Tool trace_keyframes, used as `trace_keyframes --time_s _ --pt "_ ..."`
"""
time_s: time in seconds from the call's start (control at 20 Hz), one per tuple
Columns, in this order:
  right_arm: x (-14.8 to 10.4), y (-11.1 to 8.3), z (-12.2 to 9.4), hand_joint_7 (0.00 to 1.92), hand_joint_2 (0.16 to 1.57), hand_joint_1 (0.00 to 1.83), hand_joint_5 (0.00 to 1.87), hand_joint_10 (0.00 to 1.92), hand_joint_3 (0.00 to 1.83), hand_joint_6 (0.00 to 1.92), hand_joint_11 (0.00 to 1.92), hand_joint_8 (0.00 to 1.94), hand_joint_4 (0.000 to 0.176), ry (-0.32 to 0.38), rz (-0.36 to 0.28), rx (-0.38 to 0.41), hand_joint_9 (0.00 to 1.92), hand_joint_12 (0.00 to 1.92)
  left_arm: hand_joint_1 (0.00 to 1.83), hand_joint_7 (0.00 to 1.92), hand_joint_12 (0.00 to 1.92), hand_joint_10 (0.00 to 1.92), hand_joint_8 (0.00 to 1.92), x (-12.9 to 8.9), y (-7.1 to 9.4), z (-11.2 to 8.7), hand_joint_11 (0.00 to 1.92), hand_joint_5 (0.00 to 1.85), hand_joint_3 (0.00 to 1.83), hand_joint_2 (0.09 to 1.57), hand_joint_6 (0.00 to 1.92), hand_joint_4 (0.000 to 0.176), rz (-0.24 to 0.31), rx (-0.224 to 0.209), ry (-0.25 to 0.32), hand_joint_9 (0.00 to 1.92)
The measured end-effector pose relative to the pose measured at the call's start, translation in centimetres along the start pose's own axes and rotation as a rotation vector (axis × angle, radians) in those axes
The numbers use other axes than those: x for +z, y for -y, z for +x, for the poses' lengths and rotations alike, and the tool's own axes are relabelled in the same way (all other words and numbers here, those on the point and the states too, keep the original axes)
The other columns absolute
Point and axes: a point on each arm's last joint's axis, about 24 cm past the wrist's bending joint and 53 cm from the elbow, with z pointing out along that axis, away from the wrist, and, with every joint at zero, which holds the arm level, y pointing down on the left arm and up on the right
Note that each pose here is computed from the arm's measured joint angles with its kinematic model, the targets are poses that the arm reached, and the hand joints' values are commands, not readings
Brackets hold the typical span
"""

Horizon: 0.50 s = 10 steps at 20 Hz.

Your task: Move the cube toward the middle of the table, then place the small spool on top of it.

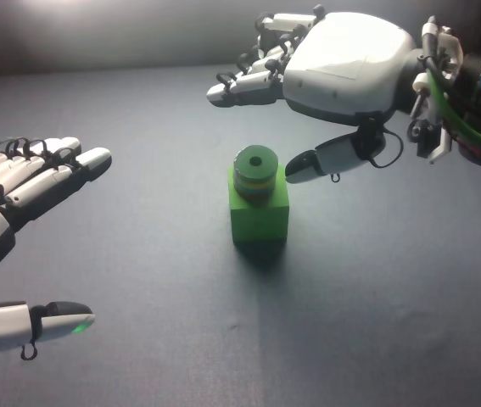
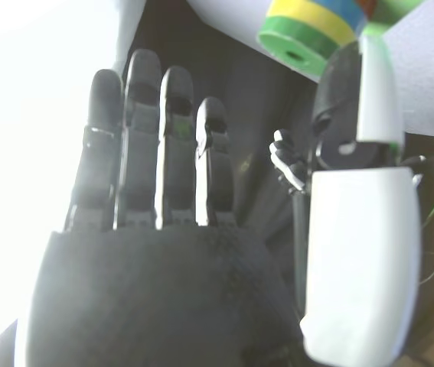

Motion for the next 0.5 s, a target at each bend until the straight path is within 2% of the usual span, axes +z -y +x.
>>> trace_keyframes --time_s 0.1,0.15,0.2,0.25,0.3,0.35,0.45,0.5 --pt "-0.1 -0.4 0.0 0.46 0.95 0.98 0.33 0.00 0.00 0.00 0.04 0.00 0.059 0.000 -0.009 0.002 0.57 1.10 0.84 0.03 0.30 0.00 0.00 0.0 0.1 0.1 0.00 0.05 0.00 0.95 0.00 0.134 0.000 -0.007 0.001 0.04" --pt "-0.5 -0.9 -0.2 0.46 0.95 0.95 0.36 0.01 0.00 0.01 0.10 0.00 0.031 0.005 -0.020 0.000 0.59 1.11 0.83 0.01 0.26 0.00 0.00 0.0 0.2 0.0 0.00 0.04 0.00 0.96 0.00 0.141 0.004 -0.007 0.003 0.03" --pt "-0.7 -1.2 -0.4 0.46 0.96 0.93 0.37 0.01 0.01 0.01 0.11 0.00 0.031 0.010 -0.029 -0.001 0.58 1.11 0.84 0.00 0.20 0.00 0.00 -0.1 0.2 0.0 0.00 0.03 0.00 0.96 0.00 0.145 0.007 -0.006 0.004 0.01" --pt "-1.2 -1.4 -0.9 0.47 0.97 0.87 0.38 0.00 0.00 0.00 0.04 0.00 0.043 0.020 -0.037 -0.003 0.53 1.15 0.83 0.00 0.14 0.00 0.00 -0.1 0.3 0.0 0.00 0.02 0.00 0.96 0.00 0.149 0.009 -0.008 0.005 0.00" --pt "-1.9 -1.6 -1.6 0.46 0.98 0.89 0.39 0.00 0.00 0.00 0.04 0.00 0.018 0.034 -0.045 -0.009 0.49 1.17 0.79 0.00 0.14 0.00 0.00 -0.1 0.3 0.0 0.00 0.00 0.00 0.96 0.00 0.160 0.009 -0.010 0.009 0.00" --pt "-2.8 -1.6 -2.4 0.46 0.97 0.92 0.39 0.00 0.00 0.00 0.05 0.00 0.015 0.052 -0.052 -0.014 0.48 1.14 0.80 0.01 0.14 0.00 0.00 -0.2 0.3 0.0 0.01 0.01 0.00 0.95 0.00 0.173 0.009 -0.010 0.010 0.01" --pt "-5.6 -1.1 -4.7 0.39 0.99 0.83 0.36 0.00 0.00 0.00 0.01 0.00 0.000 0.130 -0.057 0.024 0.42 1.00 0.87 0.00 0.11 0.00 0.00 -0.3 0.5 -0.2 0.00 0.00 0.00 0.94 0.00 0.176 0.015 -0.014 0.021 0.01" --pt "-7.2 -0.4 -5.1 0.39 1.01 0.90 0.35 0.00 0.01 0.00 0.00 0.00 0.000 0.159 -0.048 0.057 0.41 1.00 0.85 0.00 0.11 0.00 0.00 -0.3 0.8 -0.5 0.00 0.00 0.00 0.95 0.00 0.172 0.025 -0.023 0.034 0.01"
